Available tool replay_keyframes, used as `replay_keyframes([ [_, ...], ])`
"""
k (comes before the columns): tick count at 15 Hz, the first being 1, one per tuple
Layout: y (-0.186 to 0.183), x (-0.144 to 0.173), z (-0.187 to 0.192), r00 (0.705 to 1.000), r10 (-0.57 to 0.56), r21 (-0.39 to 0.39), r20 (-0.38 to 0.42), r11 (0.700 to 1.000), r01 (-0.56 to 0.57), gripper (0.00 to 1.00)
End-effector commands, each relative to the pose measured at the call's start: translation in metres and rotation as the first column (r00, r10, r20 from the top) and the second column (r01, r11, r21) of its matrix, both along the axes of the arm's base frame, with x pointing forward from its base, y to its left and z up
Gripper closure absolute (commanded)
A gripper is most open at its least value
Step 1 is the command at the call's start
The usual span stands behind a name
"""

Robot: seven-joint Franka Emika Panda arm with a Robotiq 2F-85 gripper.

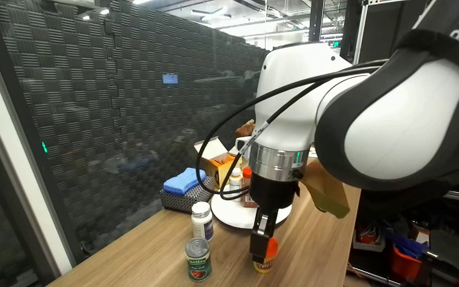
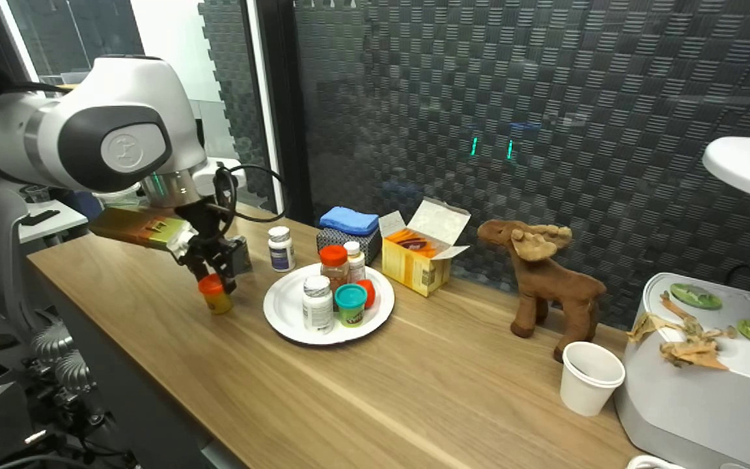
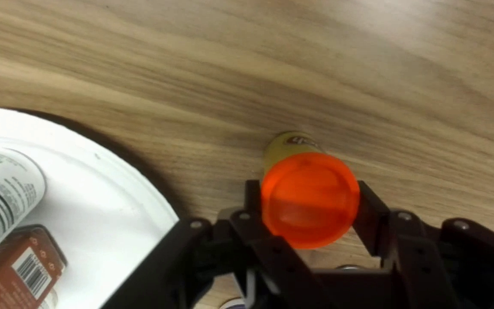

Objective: Pick up all the bottles and the orange ball from the table and put them in the plate

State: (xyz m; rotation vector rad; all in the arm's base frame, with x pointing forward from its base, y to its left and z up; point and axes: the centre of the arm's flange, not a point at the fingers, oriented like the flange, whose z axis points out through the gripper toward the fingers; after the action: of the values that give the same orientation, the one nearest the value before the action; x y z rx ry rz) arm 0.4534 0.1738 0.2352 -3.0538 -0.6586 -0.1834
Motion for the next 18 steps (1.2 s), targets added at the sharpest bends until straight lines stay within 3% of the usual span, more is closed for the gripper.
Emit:
replay_keyframes([
  [1,-0.007,0.008,0.027,0.997,-0.04,-0.006,0.07,0.999,0.041,0.71],
  [8,-0.042,0.037,0.063,0.963,-0.203,-0.03,0.178,0.977,0.212,0.72],
  [18,-0.065,0.058,0.022,0.919,-0.383,-0.05,0.095,0.92,0.389,0.72],
])
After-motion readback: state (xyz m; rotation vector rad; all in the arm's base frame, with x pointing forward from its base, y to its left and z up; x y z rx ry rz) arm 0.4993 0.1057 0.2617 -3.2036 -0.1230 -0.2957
